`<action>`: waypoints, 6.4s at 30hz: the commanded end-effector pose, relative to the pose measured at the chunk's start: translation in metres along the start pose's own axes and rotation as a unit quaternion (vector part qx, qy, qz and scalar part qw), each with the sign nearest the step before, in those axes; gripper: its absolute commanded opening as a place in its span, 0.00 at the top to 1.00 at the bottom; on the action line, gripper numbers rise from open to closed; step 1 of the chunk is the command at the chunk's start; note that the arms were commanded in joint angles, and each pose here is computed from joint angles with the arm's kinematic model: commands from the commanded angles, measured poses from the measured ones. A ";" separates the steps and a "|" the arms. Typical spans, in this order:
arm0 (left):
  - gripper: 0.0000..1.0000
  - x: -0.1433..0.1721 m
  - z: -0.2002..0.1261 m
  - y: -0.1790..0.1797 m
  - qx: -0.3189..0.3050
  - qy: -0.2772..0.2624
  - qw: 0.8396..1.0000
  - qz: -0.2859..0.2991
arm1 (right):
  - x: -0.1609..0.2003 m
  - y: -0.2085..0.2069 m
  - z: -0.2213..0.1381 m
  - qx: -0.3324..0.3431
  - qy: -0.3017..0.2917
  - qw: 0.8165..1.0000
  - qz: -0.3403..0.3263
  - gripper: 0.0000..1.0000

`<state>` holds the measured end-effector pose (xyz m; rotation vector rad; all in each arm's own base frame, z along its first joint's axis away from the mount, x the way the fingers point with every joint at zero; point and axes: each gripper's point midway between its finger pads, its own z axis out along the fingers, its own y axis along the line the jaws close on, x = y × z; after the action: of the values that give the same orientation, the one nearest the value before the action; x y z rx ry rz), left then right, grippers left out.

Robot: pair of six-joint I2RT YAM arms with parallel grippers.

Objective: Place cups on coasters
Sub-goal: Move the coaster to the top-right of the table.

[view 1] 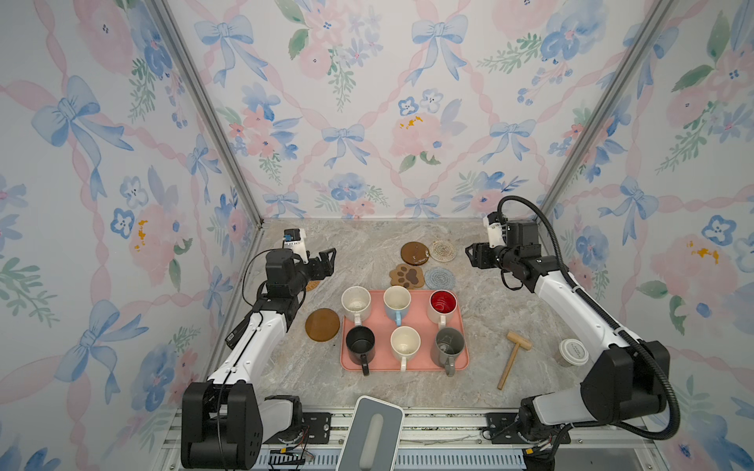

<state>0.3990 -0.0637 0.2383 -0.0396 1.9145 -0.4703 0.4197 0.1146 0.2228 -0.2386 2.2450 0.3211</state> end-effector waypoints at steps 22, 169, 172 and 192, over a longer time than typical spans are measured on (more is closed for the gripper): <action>0.13 0.038 -0.007 -0.050 0.033 0.073 0.996 -0.026 | 0.080 0.022 0.109 -0.080 0.222 0.967 0.092 0.75; 0.13 0.011 -0.033 -0.092 0.040 0.037 0.998 0.010 | 0.045 -0.051 0.259 0.086 0.160 0.950 0.253 1.00; 0.13 0.012 -0.032 -0.091 0.038 0.038 0.999 0.010 | 0.055 -0.051 0.255 0.092 0.179 0.948 0.247 1.00; 0.13 0.023 -0.020 -0.092 0.042 0.062 0.997 0.007 | 0.112 -0.047 0.194 0.114 0.250 0.941 0.196 1.00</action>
<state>0.3529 -0.1424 0.2520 0.0238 2.0144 -0.5519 0.5387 0.1284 0.0331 0.3099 2.6812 0.3035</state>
